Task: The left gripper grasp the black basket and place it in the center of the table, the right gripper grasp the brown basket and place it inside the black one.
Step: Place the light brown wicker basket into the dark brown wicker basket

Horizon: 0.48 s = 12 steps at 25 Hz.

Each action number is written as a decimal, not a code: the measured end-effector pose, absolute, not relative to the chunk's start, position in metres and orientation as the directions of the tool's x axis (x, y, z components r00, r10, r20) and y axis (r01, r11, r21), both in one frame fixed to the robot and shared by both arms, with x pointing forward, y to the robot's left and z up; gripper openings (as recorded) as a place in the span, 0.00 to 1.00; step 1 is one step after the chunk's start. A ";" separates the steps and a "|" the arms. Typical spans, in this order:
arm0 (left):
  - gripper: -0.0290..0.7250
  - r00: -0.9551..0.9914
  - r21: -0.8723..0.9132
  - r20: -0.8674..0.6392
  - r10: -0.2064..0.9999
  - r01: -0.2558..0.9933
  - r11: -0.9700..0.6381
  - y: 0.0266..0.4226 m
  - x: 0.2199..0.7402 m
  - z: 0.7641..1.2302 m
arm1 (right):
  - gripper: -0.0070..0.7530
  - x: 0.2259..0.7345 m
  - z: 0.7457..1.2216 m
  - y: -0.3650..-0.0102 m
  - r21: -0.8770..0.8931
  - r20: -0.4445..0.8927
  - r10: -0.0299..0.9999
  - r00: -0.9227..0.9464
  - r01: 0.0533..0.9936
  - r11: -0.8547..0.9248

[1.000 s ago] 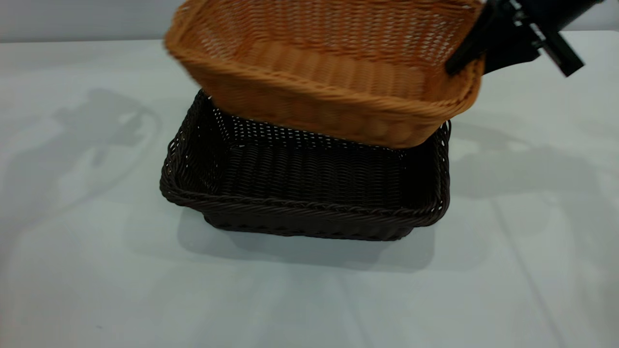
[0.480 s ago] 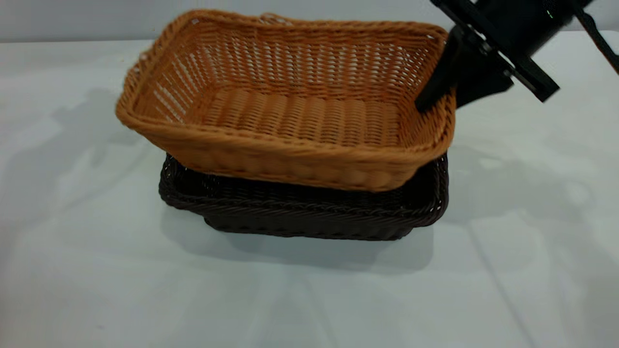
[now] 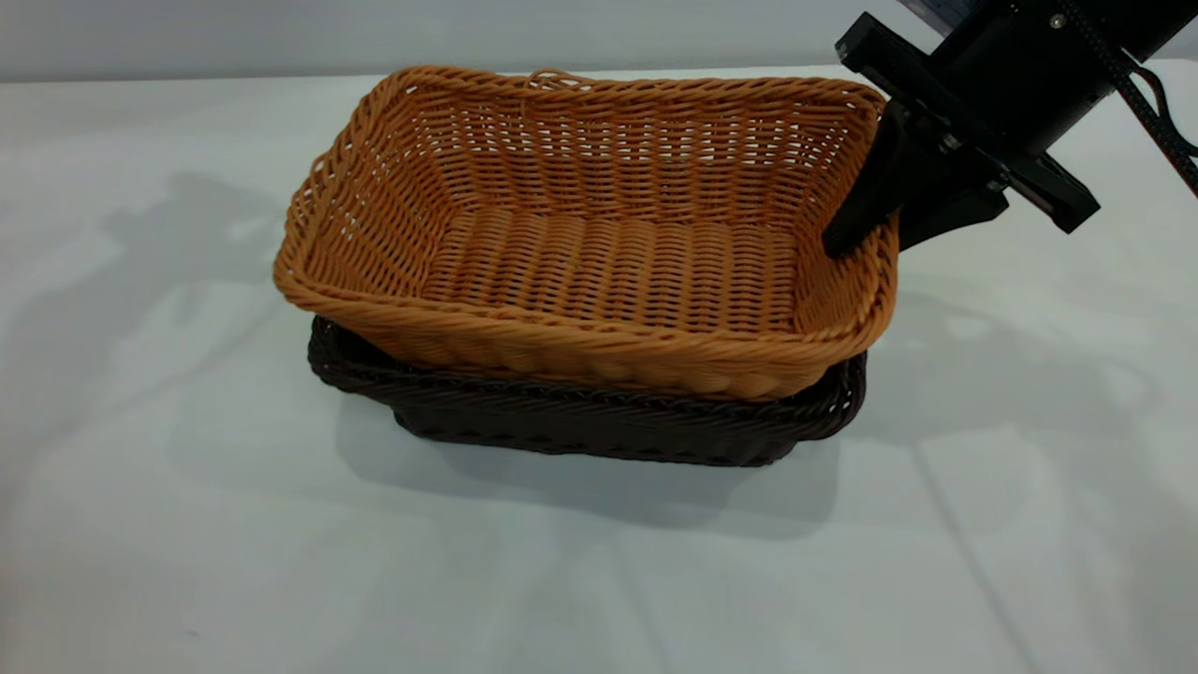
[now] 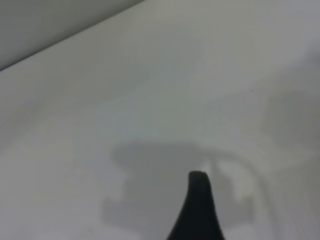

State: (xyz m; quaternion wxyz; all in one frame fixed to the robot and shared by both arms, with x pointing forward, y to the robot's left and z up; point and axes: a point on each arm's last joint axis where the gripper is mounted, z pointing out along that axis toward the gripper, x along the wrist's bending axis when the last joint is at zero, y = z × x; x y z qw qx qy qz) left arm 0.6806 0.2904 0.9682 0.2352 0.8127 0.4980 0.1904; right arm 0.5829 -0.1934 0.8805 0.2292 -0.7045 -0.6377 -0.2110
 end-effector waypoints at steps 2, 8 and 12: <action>0.77 0.432 0.571 0.074 0.899 0.721 -0.394 0.290 0.680 0.968 | 0.10 0.583 0.877 -0.195 -0.049 0.576 0.812 0.093 0.996 -0.079; 0.76 0.434 0.568 0.072 0.898 0.722 -0.394 0.290 0.680 0.968 | 0.17 0.584 0.861 -0.199 -0.041 0.525 0.848 0.069 0.998 -0.055; 0.76 0.434 0.569 0.072 0.898 0.722 -0.394 0.290 0.680 0.968 | 0.26 0.589 0.862 -0.201 -0.007 0.492 0.871 -0.013 1.000 0.019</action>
